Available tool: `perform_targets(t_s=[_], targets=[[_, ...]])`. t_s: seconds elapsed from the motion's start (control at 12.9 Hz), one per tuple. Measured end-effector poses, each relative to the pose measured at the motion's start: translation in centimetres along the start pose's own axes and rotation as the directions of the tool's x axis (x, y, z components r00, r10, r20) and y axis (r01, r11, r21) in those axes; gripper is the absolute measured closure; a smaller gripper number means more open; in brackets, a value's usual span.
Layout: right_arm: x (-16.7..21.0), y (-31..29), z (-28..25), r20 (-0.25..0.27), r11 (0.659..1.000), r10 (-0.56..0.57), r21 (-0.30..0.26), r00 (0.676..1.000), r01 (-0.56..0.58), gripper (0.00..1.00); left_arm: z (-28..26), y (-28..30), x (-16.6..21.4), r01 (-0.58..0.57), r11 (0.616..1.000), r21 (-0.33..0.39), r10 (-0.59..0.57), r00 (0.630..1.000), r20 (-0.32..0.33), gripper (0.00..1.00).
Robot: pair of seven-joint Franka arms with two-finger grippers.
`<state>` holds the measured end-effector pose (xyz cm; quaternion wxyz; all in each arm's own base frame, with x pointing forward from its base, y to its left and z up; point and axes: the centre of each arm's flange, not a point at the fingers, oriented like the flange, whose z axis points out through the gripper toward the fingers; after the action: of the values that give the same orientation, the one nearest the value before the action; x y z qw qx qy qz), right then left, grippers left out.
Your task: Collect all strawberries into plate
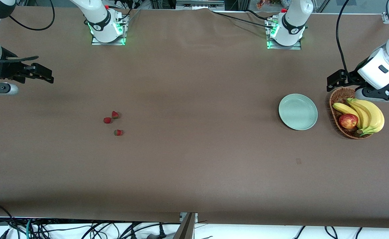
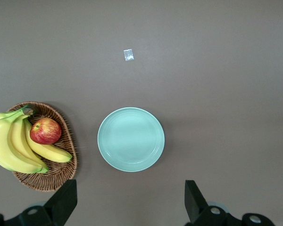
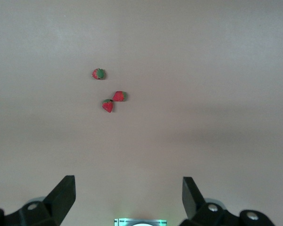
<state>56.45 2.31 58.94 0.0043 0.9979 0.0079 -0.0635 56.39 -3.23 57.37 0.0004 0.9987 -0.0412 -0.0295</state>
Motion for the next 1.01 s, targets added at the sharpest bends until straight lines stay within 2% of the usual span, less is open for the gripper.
perform_targets(t_s=[0.62,0.85,1.01], targets=[[0.0,-0.1,0.2,0.007,1.0,-0.003,0.0,1.0,0.003,0.0,0.0,0.0,0.0,0.0,1.0,0.0,0.0,1.0,0.0,0.0],[0.3,-0.5,2.2,0.045,1.0,-0.009,0.002,0.999,0.009,0.0,0.0,0.0,0.0,0.0,1.0,0.0,0.0,1.0,0.0,0.0],[1.1,-0.9,5.3,0.047,1.0,-0.015,0.005,0.999,0.015,0.0,0.0,0.0,0.0,0.0,1.0,0.0,0.0,1.0,0.0,0.0]])
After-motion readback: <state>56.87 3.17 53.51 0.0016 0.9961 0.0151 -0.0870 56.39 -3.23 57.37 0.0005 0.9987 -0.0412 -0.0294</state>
